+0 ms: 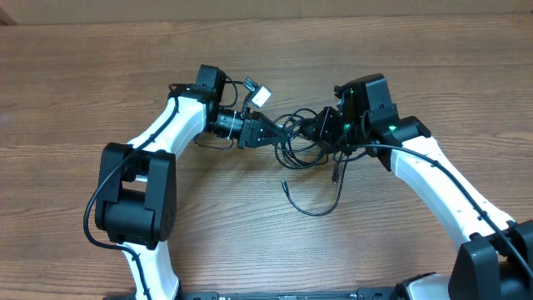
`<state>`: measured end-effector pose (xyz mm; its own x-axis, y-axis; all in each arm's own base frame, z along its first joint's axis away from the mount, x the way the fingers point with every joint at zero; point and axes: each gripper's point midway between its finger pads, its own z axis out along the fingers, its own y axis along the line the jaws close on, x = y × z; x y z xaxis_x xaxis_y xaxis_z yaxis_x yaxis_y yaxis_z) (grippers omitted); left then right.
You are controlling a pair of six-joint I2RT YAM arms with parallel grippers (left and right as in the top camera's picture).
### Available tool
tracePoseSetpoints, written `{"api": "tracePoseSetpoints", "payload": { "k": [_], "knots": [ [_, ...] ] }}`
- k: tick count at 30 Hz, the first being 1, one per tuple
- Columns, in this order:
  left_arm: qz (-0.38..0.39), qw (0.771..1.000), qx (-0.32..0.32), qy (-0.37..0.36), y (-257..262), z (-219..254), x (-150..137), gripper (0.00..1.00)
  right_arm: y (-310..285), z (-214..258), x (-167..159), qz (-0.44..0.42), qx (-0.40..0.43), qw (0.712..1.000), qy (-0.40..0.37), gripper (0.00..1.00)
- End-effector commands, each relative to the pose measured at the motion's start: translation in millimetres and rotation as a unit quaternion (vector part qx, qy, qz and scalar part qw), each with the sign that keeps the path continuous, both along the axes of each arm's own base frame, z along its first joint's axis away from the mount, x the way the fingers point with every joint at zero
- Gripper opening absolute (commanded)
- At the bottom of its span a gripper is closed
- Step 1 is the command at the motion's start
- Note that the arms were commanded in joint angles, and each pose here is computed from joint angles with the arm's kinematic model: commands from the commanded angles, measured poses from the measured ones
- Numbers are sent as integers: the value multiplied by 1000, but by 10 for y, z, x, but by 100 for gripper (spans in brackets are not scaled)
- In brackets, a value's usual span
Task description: Untangle cables
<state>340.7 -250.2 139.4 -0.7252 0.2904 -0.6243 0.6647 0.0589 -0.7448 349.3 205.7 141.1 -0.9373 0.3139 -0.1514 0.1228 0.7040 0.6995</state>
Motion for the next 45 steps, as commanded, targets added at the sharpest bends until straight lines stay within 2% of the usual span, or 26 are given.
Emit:
{"api": "tracePoseSetpoints", "payload": {
  "k": [1, 4, 8, 20, 26, 40, 45],
  "knots": [
    [-2, 1000, -25, -3, -14, 147, 19, 4, 14, 89, 85, -13, -4, 1000, -20, 28],
    [-3, 1000, -25, -3, -14, 148, 20, 4, -1, 89, 113, -30, -2, 999, -14, 28],
    [-3, 1000, -25, -3, -14, 148, 20, 4, -10, 89, 126, -34, -4, 999, -16, 23],
    [-3, 1000, -27, -3, -15, 154, 19, 4, -5, 97, 135, -35, -2, 999, -17, 22],
    [-3, 1000, -27, -3, -15, 154, 19, 4, -6, 97, 134, -35, -2, 999, -17, 13],
    [-5, 1000, -26, 0, -33, 154, 6, 4, -11, 88, 126, -35, -4, 999, -15, 4],
    [-5, 1000, -26, 0, -33, 154, 6, 4, -125, -14, 106, -51, -38, 998, -5, 4]
  ]
}}
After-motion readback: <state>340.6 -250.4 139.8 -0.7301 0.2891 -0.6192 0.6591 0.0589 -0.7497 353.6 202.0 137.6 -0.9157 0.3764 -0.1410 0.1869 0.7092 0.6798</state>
